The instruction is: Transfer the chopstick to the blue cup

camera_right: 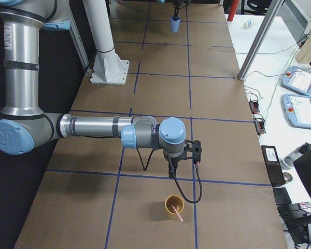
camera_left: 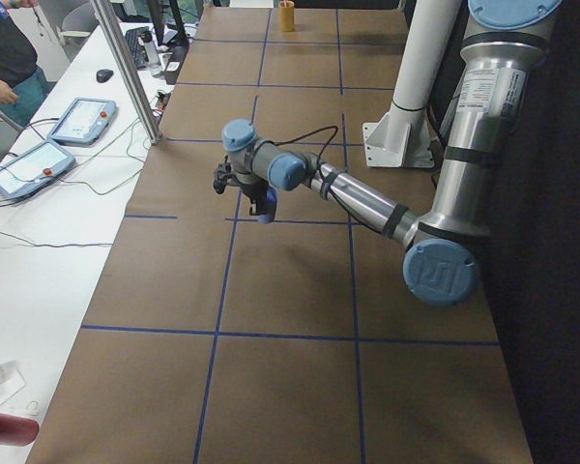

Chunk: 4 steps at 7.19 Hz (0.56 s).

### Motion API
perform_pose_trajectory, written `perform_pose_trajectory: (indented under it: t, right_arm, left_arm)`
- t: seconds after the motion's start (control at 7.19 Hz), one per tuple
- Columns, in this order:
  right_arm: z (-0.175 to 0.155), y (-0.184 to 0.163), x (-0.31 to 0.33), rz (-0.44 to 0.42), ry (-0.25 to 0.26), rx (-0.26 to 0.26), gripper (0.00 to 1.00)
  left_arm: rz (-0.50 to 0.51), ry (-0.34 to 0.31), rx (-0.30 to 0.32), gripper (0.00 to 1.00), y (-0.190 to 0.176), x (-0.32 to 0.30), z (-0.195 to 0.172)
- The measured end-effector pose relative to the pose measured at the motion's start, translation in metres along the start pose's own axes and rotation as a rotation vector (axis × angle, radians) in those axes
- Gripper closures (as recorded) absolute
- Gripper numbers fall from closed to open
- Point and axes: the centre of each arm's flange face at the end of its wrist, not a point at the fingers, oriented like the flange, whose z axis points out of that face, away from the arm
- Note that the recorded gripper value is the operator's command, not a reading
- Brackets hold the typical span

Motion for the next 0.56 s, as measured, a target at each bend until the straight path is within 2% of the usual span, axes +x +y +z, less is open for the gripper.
perform_pose_trajectory:
  t: [0.14, 0.42, 0.56]
  right_arm:
    - [0.0, 0.0, -0.002, -0.002, 0.001, 0.0, 0.0]
    - [0.004, 0.003, 0.002, 0.006, 0.003, -0.007, 0.0]
    - [0.006, 0.004, 0.005, 0.011, 0.003, -0.011, 0.0]
  left_arm:
    - [-0.049, 0.006, -0.021, 0.99, -0.008, 0.071, -0.006]
    - [-0.141, 0.027, -0.032, 0.99, -0.005, 0.22, 0.027]
    - [-0.168, 0.064, -0.024, 0.98, -0.007, 0.273, 0.049]
